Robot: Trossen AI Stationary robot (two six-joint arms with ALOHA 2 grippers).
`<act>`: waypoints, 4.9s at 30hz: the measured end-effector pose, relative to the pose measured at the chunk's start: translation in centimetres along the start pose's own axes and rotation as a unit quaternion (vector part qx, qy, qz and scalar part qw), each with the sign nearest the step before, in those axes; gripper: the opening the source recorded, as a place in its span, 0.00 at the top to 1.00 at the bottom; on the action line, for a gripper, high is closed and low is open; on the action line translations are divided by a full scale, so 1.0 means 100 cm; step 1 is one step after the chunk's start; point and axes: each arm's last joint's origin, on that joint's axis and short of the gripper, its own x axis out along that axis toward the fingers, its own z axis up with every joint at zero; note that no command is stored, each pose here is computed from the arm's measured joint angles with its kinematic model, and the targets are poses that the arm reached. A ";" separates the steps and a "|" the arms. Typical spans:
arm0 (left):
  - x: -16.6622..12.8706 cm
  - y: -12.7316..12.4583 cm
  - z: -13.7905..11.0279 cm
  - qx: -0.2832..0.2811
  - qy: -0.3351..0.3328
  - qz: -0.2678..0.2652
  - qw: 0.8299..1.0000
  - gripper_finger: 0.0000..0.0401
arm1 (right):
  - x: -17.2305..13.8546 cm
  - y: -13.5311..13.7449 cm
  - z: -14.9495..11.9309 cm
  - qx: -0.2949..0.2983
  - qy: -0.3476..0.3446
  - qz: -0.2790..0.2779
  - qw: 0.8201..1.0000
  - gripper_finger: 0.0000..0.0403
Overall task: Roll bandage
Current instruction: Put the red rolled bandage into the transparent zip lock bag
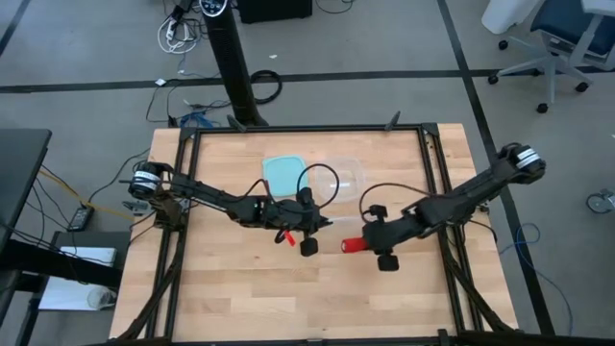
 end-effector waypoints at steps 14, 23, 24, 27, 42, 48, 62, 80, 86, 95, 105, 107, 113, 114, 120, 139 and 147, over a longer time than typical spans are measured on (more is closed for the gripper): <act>0.000 0.000 -0.001 0.000 0.003 0.001 1.000 1.00 | 0.033 0.002 -0.015 -0.010 0.112 -0.011 0.994 0.69; 0.000 0.000 -0.001 0.001 0.003 0.001 1.000 1.00 | 0.034 0.002 -0.017 -0.011 0.125 -0.015 0.992 0.59; 0.000 0.000 0.000 0.001 0.002 0.000 1.000 1.00 | 0.035 0.002 -0.018 -0.010 0.129 -0.017 0.992 0.58; 0.000 0.000 0.000 0.001 0.002 0.001 1.000 1.00 | 0.038 0.002 -0.021 -0.013 0.145 -0.022 0.989 0.56; 0.000 0.000 -0.001 -0.001 0.003 -0.005 1.000 1.00 | 0.040 0.002 -0.023 -0.004 0.162 -0.019 0.987 0.43; 0.000 0.000 0.000 -0.001 0.003 -0.005 1.000 1.00 | 0.017 0.001 -0.015 -0.008 0.137 -0.058 0.989 0.44; 0.000 0.001 -0.001 -0.013 0.005 0.008 1.000 1.00 | -0.025 0.001 0.028 -0.068 0.003 -0.135 0.988 0.44; 0.000 0.002 -0.002 -0.032 0.010 0.027 0.999 1.00 | -0.026 0.003 0.054 -0.154 -0.057 -0.185 0.969 0.45; 0.000 0.002 -0.001 -0.035 0.000 0.025 0.999 1.00 | -0.021 0.000 0.055 -0.153 -0.048 -0.181 0.970 0.45; 0.000 0.001 0.003 -0.034 -0.017 0.014 0.999 1.00 | -0.009 -0.004 0.054 -0.154 -0.017 -0.183 0.971 0.45; -0.002 0.002 0.019 0.015 -0.102 0.063 0.993 1.00 | -0.005 -0.022 0.058 -0.003 -0.011 -0.099 0.995 0.46; -0.003 0.002 0.023 0.021 -0.120 0.066 0.990 1.00 | -0.004 -0.024 0.059 0.003 -0.014 -0.109 0.994 0.47; -0.001 0.007 0.026 0.024 -0.132 0.019 0.991 1.00 | -0.004 -0.019 0.065 -0.165 -0.031 -0.070 0.983 0.47; -0.001 0.008 0.026 0.018 -0.129 0.005 0.991 1.00 | -0.004 -0.018 0.066 -0.199 -0.035 -0.069 0.977 0.47; 0.002 0.018 0.023 -0.045 -0.100 -0.050 0.993 1.00 | -0.005 -0.012 0.066 -0.399 -0.028 -0.061 0.915 0.48; 0.003 0.028 0.026 -0.137 -0.083 -0.155 0.975 1.00 | -0.007 -0.009 0.074 -0.559 -0.053 -0.105 0.821 0.48; 0.003 0.025 0.024 -0.129 -0.067 -0.161 0.976 1.00 | -0.007 -0.007 0.077 -0.583 -0.060 -0.127 0.800 0.49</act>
